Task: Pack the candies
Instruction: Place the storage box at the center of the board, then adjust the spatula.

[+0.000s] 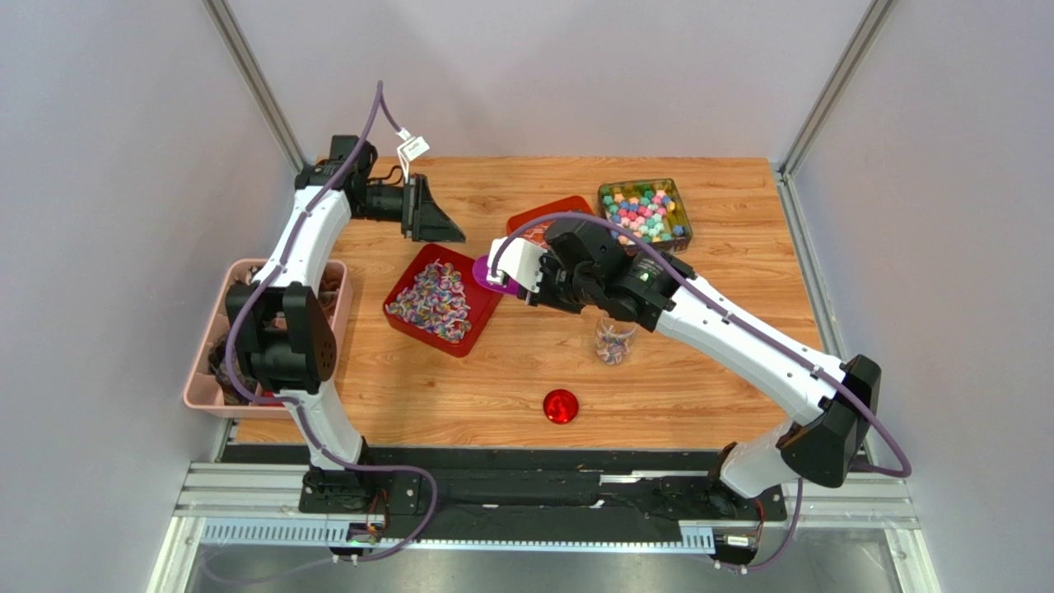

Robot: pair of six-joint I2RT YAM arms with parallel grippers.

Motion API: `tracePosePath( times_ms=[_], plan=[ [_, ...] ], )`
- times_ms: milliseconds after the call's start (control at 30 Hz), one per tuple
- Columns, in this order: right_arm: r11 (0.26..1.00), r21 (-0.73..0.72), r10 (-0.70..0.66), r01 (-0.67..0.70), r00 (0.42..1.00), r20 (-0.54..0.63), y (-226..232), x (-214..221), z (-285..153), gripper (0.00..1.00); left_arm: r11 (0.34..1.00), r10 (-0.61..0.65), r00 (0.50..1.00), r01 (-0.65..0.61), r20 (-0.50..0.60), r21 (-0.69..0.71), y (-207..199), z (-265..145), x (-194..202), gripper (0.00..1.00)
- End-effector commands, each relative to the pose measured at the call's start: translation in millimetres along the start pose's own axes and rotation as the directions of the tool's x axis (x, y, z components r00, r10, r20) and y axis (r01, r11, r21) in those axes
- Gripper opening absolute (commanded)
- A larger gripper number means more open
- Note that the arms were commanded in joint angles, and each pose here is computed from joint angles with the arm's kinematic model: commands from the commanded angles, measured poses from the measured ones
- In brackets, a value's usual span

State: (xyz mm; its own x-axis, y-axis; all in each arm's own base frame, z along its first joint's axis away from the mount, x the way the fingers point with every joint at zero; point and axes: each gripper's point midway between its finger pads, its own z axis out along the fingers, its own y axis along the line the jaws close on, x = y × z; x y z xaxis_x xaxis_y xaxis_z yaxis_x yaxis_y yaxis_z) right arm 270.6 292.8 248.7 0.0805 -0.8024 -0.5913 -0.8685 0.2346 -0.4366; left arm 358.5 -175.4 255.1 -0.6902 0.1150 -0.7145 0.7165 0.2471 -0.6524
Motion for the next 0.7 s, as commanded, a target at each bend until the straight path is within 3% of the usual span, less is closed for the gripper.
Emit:
tracePosePath(
  times_ms=[0,667],
  plan=[
    [0.999,0.048,-0.004,0.001,0.998,0.067,-13.5,-19.8,-5.5,0.00,0.992,0.062,0.997,-0.066,0.039,0.108,-25.0,0.0,-11.1,0.59],
    [0.990,0.137,-0.003,-0.008,0.997,0.079,-38.9,-37.6,0.3,0.00,0.984,0.033,0.997,-0.021,-0.065,0.176,-29.7,30.3,20.7,0.57]
  ],
)
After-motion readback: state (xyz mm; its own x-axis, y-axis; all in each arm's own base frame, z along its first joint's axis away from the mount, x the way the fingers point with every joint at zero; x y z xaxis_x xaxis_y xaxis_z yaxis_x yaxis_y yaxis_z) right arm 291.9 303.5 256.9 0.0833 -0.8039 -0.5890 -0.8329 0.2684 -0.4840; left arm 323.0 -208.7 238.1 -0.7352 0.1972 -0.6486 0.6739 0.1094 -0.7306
